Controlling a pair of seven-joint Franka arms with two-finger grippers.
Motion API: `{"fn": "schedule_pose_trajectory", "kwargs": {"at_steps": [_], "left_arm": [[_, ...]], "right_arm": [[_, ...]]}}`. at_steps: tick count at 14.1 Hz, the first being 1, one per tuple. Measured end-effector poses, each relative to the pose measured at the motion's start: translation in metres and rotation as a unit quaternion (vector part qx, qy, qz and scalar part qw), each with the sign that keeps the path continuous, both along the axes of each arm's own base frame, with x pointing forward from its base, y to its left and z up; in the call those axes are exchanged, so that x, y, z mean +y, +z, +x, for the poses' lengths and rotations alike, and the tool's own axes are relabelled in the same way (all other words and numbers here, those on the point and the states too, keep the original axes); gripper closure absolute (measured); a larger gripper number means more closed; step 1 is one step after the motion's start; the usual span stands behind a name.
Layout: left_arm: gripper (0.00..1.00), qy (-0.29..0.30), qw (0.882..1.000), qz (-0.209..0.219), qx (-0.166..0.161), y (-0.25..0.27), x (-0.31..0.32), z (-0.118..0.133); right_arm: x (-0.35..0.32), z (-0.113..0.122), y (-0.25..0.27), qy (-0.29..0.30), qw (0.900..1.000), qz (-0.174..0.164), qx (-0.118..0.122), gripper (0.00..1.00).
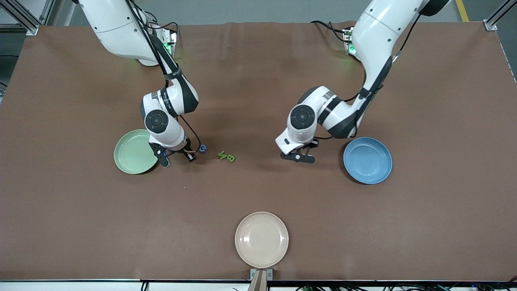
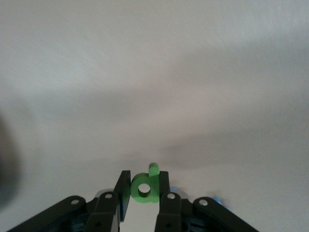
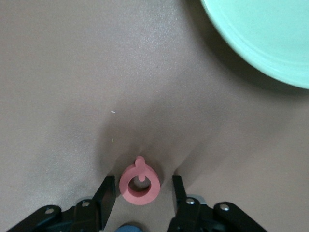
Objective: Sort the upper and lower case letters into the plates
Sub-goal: 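Put the green a on the blue plate, pink a on the green plate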
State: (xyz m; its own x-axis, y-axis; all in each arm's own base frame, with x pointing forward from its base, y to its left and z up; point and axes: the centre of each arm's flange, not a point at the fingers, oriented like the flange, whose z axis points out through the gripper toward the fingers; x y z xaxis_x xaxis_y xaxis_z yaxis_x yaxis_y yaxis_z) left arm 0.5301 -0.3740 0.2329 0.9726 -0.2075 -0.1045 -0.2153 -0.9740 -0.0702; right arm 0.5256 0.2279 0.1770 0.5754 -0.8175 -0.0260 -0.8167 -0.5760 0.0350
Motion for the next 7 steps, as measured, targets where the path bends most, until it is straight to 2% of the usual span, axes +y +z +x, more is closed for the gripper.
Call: {"fn": "schedule_pose_trajectory", "kwargs": {"at_steps": [1,4,7], "left_arm": [[0.72,-0.003,1.000,-0.004,-0.007,0.015,0.016,0.012],[0.72,-0.011,1.000,-0.007,-0.017,0.043,0.077,0.047],[0.72,-0.019,1.000,-0.002,-0.002,0.040,0.145,0.063]], "right_arm": [[0.000,0.001,0.001,0.000,1.000,0.001,-0.002,0.63],[-0.004,0.003,0.002,0.006,1.000,-0.001,-0.001,0.63],[-0.034,0.019,0.021,0.033,0.999,-0.004,0.024,0.63]]}}
